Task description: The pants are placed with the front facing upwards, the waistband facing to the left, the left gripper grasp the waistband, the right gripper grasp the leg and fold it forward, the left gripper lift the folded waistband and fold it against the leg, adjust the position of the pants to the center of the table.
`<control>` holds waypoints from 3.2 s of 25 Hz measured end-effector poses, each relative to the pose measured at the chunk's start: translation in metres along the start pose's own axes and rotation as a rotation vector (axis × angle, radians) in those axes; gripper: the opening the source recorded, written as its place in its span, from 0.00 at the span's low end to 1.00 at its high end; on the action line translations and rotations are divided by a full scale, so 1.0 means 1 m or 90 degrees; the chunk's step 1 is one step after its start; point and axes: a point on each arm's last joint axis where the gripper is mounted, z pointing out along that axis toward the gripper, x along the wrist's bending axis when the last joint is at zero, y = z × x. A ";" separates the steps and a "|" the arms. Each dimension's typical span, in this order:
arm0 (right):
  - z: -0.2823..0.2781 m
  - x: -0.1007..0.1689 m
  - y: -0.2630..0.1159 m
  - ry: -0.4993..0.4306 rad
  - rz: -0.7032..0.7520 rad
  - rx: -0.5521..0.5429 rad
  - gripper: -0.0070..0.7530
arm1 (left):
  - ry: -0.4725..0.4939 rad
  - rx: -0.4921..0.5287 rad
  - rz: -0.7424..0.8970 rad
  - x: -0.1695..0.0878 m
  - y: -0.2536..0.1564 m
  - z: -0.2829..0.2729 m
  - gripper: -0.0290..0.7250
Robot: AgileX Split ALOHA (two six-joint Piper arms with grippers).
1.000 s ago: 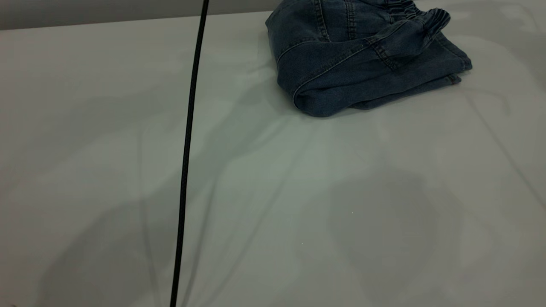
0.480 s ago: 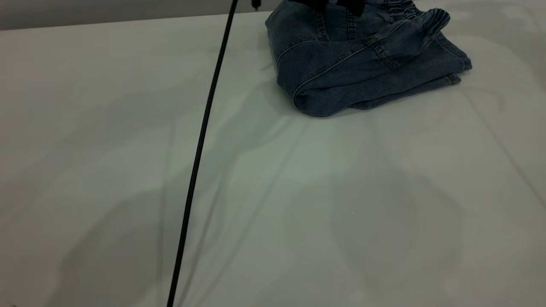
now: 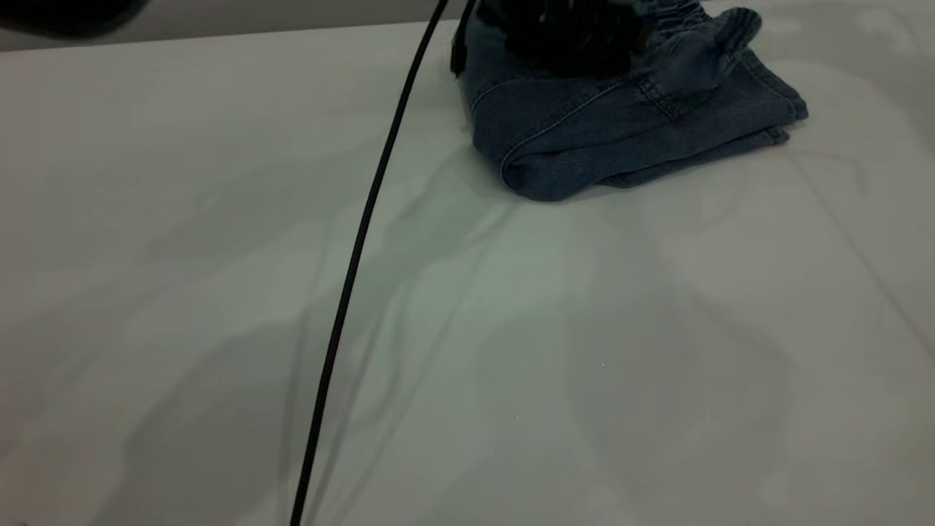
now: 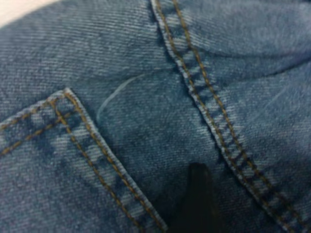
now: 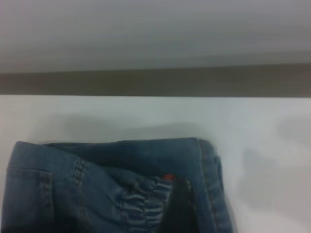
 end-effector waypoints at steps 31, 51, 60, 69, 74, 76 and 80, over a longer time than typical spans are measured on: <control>0.000 -0.001 0.000 -0.001 -0.010 0.001 0.73 | -0.064 0.363 0.228 -0.004 -0.010 -0.054 0.66; 0.000 0.000 0.000 0.006 -0.008 -0.001 0.73 | -0.069 0.145 0.113 -0.009 0.001 -0.010 0.65; 0.000 0.001 0.000 0.007 -0.009 -0.001 0.73 | -0.100 0.241 0.129 -0.010 -0.022 -0.004 0.65; 0.000 0.001 0.000 0.007 -0.009 -0.001 0.72 | -0.167 0.368 0.211 -0.014 -0.036 -0.016 0.65; 0.000 0.001 0.000 0.007 -0.010 -0.001 0.72 | -0.185 0.369 0.331 -0.011 -0.038 -0.017 0.65; 0.000 0.001 0.000 0.007 -0.009 -0.001 0.72 | -0.190 0.370 0.383 -0.011 -0.038 -0.017 0.65; 0.000 0.001 0.000 0.007 -0.009 -0.001 0.72 | -0.163 0.386 0.442 -0.004 -0.039 -0.017 0.65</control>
